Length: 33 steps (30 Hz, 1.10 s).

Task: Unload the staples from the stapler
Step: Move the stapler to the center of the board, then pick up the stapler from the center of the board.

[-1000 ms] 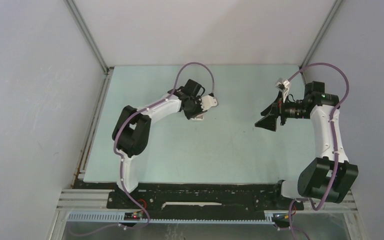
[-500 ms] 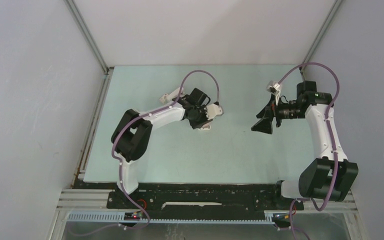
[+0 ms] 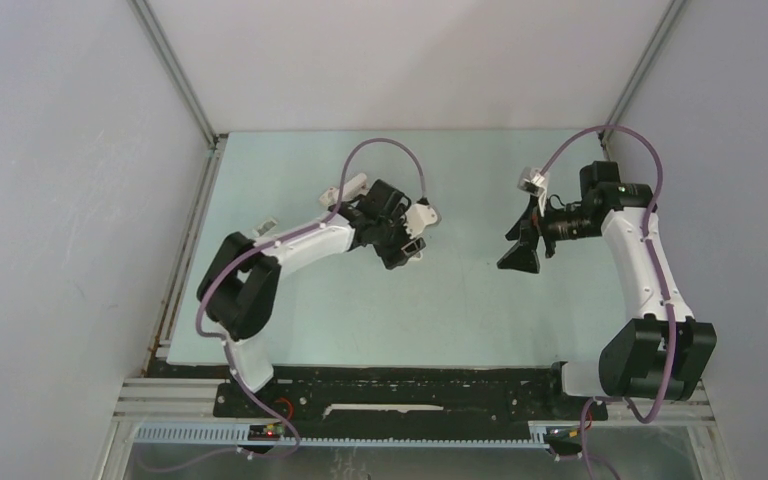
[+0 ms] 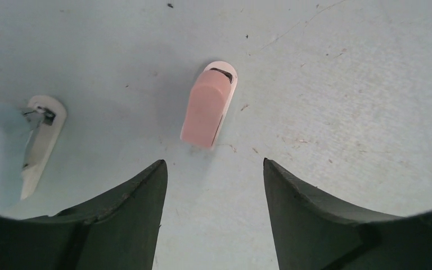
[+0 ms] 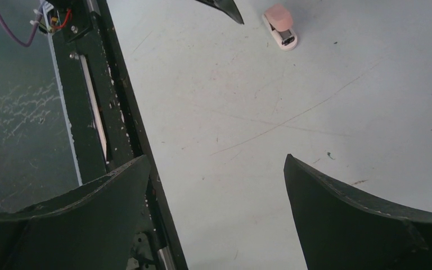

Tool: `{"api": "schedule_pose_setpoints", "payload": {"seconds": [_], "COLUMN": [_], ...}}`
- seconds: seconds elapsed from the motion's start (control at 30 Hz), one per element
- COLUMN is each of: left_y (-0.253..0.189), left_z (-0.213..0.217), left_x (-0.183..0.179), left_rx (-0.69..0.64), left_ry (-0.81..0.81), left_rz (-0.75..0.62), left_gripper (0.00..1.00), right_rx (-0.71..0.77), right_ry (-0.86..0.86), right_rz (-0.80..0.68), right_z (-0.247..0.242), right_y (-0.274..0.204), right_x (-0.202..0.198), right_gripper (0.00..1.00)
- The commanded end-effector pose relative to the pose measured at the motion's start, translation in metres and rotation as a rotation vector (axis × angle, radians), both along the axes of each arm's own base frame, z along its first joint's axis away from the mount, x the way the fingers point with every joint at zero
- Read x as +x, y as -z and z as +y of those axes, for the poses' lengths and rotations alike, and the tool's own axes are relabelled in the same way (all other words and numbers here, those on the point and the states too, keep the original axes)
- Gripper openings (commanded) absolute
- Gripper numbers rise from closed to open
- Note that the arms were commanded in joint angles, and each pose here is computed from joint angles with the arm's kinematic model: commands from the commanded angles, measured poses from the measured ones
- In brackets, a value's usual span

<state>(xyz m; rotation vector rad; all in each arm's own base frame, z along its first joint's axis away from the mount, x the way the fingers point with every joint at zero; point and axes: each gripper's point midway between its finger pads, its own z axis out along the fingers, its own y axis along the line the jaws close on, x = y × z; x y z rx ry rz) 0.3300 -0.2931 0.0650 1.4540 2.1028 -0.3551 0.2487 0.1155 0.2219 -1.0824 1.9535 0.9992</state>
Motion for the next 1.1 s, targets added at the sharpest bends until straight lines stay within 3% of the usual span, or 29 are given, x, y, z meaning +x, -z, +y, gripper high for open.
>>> {"api": "schedule_pose_setpoints", "payload": {"seconds": [0.0,0.23,0.4,0.6,0.77,1.07], "left_y": [-0.054,-0.081,-0.112,-0.124,-0.109,-0.105], "left_z": [0.003,0.038,0.065,0.091,0.110,0.146], "left_x": [-0.002,-0.025,-0.034,-0.040,-0.045,-0.046], "left_rx": [-0.136,-0.261,-0.426,-0.649,-0.679,-0.750], "left_ry": [-0.069,-0.195,-0.350,-0.548,-0.669,-0.796], "left_rz": [-0.093,-0.164,-0.229,-0.157,-0.114,-0.175], "left_gripper": [0.70,0.75,0.81,0.85,0.87,0.93], "right_rx": [-0.049,-0.151,-0.205,-0.273,-0.336,-0.482], "right_ry": [-0.056,-0.208,-0.312,-0.451,-0.497,-0.473], "right_rz": [-0.059,-0.145,-0.190,-0.221,-0.203,-0.191], "right_z": [0.003,0.018,0.036,0.063,0.091,0.132], "right_y": [-0.002,0.005,0.008,0.020,0.026,0.057], "right_x": [-0.002,-0.008,0.001,0.021,0.041,0.092], "right_gripper": [1.00,1.00,1.00,1.00,1.00,1.00]}}
